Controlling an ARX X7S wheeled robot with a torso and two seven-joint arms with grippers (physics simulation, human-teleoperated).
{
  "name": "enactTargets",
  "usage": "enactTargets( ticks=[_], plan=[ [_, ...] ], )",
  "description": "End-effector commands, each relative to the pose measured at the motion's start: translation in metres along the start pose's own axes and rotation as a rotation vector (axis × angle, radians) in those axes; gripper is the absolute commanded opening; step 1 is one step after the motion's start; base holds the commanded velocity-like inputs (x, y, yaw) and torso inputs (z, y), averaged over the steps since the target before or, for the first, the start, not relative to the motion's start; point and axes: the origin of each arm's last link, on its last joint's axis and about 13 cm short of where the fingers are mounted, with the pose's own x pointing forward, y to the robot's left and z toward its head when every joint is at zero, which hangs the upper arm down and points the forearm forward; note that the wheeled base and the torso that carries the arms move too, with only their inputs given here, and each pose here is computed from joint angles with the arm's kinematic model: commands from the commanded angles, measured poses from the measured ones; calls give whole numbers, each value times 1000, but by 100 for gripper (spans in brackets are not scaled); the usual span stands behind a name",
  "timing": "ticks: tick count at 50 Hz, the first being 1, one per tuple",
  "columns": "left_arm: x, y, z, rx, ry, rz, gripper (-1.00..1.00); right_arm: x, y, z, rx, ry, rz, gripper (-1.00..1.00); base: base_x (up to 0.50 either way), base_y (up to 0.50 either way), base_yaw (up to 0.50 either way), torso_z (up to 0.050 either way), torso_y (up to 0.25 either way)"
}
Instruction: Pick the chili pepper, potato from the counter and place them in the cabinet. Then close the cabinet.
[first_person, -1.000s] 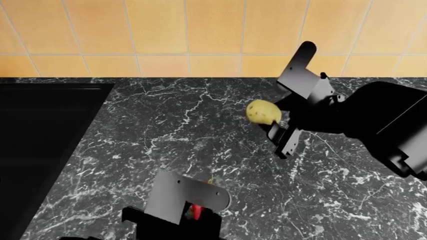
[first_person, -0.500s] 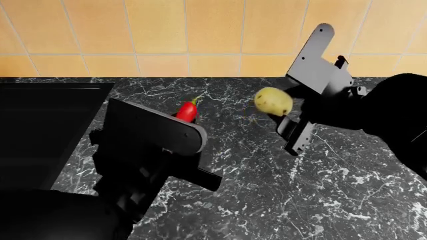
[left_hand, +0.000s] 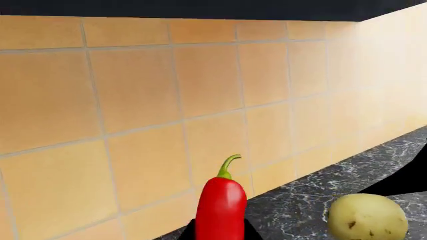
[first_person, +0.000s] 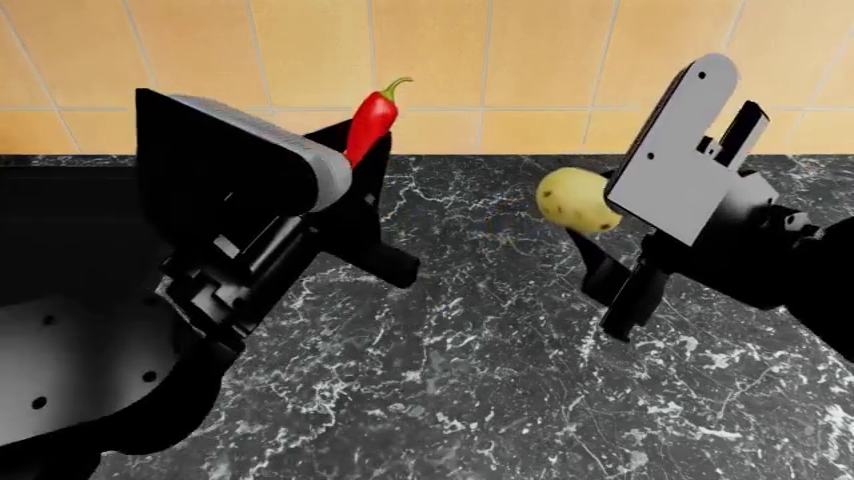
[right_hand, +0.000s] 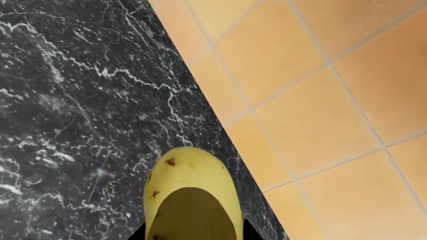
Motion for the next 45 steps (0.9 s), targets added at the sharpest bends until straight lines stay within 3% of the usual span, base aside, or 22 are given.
enactTargets(
  ticks=[1,8,14,19,26,42,45],
  plan=[
    [13,22,-2,30,-121,-80,-100,-12,13,-2,-44,-60,-60,-100,0,0,0,0,0],
    [1,28,1,179,-184,-181,-100,-8,19,-8,0,-225,-72,-100,0,0,0,0,0],
    [-4,37,-5,404,-154,-156,-100,-6,15,-12,80,-292,-73,-100,0,0,0,0,0],
    [-9,40,-10,489,-132,-122,-100,-5,10,-10,115,-316,-48,-100,0,0,0,0,0],
    [-20,42,-17,461,-96,-60,-100,1,10,-13,132,-274,-4,-100,-134,29,0,0,0],
    [-32,38,-13,423,-115,-45,-100,-2,12,-4,48,-254,14,-100,-500,160,0,0,0],
    [-33,37,-14,368,-95,-49,-100,0,13,-2,27,-252,11,-100,-55,500,0,0,-4]
  ],
)
